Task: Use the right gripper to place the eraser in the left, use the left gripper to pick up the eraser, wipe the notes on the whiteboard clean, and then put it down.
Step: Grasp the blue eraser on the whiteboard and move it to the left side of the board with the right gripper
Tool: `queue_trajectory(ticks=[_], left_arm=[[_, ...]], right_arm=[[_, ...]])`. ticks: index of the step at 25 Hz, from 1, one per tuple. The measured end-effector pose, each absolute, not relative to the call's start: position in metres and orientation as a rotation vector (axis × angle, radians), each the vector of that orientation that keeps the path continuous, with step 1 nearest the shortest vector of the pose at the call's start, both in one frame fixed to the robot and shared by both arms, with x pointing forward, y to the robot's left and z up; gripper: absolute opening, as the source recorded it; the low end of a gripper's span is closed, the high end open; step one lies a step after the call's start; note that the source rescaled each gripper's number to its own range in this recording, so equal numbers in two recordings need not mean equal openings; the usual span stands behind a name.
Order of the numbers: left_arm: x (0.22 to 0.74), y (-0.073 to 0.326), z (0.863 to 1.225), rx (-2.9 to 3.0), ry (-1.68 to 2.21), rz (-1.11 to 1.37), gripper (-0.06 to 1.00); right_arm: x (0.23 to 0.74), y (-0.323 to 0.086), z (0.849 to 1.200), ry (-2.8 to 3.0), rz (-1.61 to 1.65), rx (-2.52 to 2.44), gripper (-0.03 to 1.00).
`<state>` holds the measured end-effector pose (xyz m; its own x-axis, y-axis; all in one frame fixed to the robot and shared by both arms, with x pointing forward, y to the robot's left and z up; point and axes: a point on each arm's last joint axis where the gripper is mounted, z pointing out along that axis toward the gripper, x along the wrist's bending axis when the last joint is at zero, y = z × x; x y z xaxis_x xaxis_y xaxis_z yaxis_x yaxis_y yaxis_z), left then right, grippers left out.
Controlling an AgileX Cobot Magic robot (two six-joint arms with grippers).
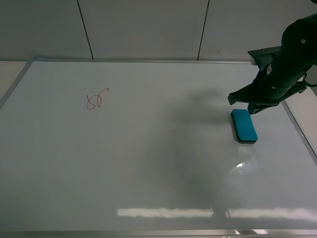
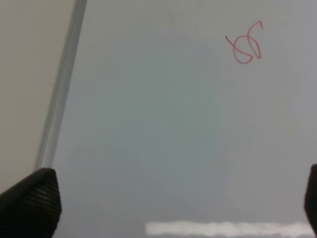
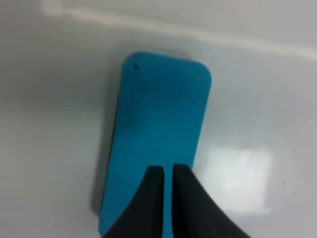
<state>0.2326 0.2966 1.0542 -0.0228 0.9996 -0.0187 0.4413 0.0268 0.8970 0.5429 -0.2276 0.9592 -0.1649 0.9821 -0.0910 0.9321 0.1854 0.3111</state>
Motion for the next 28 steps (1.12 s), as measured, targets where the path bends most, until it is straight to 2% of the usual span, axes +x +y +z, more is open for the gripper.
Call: queue_trajectory(ticks=[13, 23, 28], left_arm=[[0.233, 0.297, 1.054, 1.51, 1.563, 0.953, 1.0], [0.233, 0.297, 1.054, 1.51, 1.563, 0.953, 1.0], [0.233, 0.297, 1.054, 1.51, 1.563, 0.953, 1.0]], right_arm=[[0.559, -0.229, 0.899, 2.198, 0.086, 1.882, 0.0], [0.561, -0.216, 0.892, 2.231, 0.058, 1.787, 0.0], [0.554, -0.175, 0.892, 2.332, 0.15, 1.624, 0.0]])
